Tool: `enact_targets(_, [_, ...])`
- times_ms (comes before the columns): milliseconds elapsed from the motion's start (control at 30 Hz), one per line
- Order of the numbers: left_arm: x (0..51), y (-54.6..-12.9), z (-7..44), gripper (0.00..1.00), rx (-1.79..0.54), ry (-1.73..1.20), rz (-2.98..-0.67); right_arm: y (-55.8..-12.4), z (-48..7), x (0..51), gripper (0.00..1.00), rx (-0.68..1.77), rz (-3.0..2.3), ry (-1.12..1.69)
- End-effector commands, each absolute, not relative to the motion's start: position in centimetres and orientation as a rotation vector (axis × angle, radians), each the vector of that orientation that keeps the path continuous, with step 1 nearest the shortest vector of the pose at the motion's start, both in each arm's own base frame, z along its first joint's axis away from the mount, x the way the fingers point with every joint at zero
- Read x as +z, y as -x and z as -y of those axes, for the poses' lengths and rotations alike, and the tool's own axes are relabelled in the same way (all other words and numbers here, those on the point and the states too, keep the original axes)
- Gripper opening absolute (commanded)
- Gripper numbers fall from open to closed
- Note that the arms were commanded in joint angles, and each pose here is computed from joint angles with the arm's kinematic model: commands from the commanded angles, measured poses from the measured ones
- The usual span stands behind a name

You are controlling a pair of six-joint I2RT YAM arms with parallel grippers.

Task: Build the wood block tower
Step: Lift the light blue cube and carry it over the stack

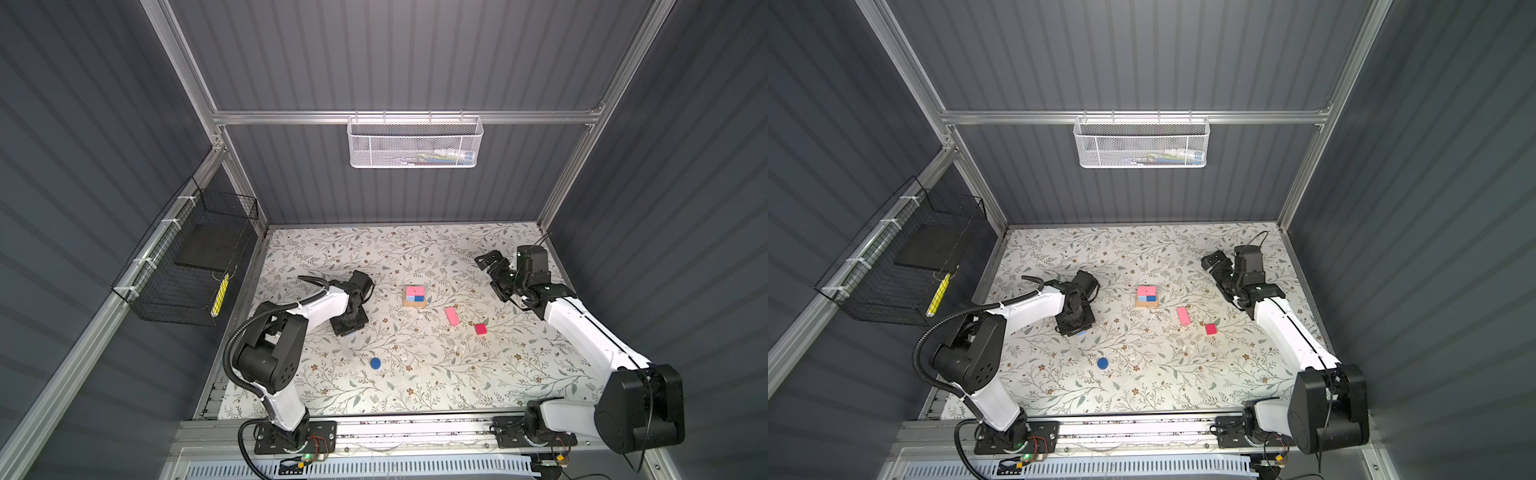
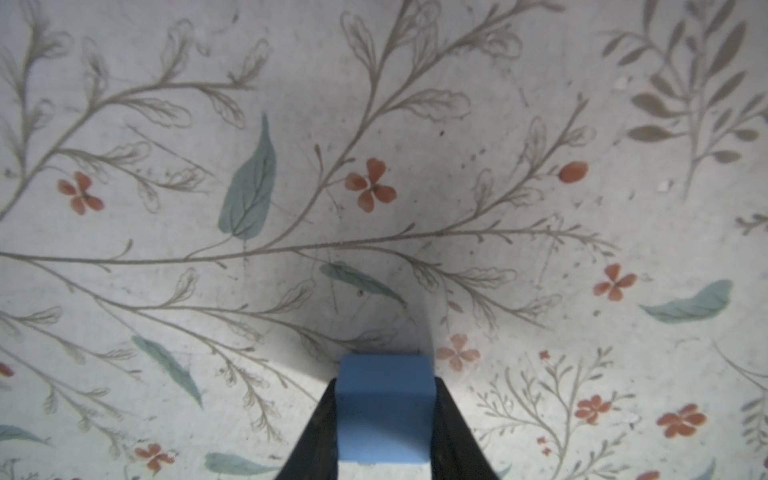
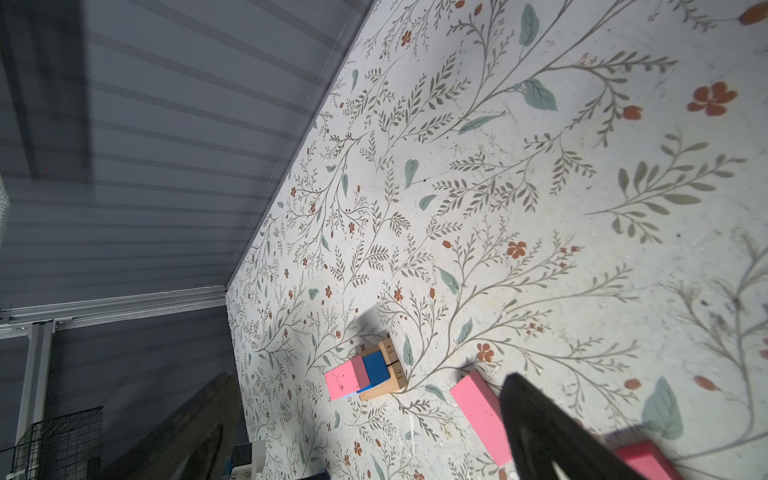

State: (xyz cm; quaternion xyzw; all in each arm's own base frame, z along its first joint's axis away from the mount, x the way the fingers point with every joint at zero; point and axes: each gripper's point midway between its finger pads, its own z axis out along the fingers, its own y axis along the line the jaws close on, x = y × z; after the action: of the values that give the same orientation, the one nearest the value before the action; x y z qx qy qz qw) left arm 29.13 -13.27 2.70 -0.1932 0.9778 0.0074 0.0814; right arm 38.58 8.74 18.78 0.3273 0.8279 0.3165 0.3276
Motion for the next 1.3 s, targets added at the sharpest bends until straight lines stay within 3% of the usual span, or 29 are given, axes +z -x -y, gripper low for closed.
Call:
enact_targets(0, [5.2, -29.9, 13.6, 0.10, -0.020, 0.512, -2.905, -38.6, -8.9, 19.0, 0.99, 0.828, -2.164, -0.841])
enact_targets(133, [7.5, -30.9, 14.4, 0.05, -0.058, 0.411, -2.890, -38.7, -8.9, 18.8, 0.99, 0.828, -2.168, -0.844])
enact_targets(567, [14.2, -35.7, 22.2, 0.05, -0.164, 0.017, -2.849, -39.3, -9.4, 18.1, 0.99, 0.846, -2.190, -0.835])
enact_targets(900, [13.7, -37.0, 28.8, 0.03, -0.203, -0.183, -2.870, -39.5, -9.3, 17.9, 0.99, 0.837, -2.195, -0.831])
enact_targets(1267, [12.7, -37.7, 31.8, 0.03, -0.252, -0.251, -2.871, -39.7, -9.5, 17.5, 0.99, 0.846, -2.206, -0.827])
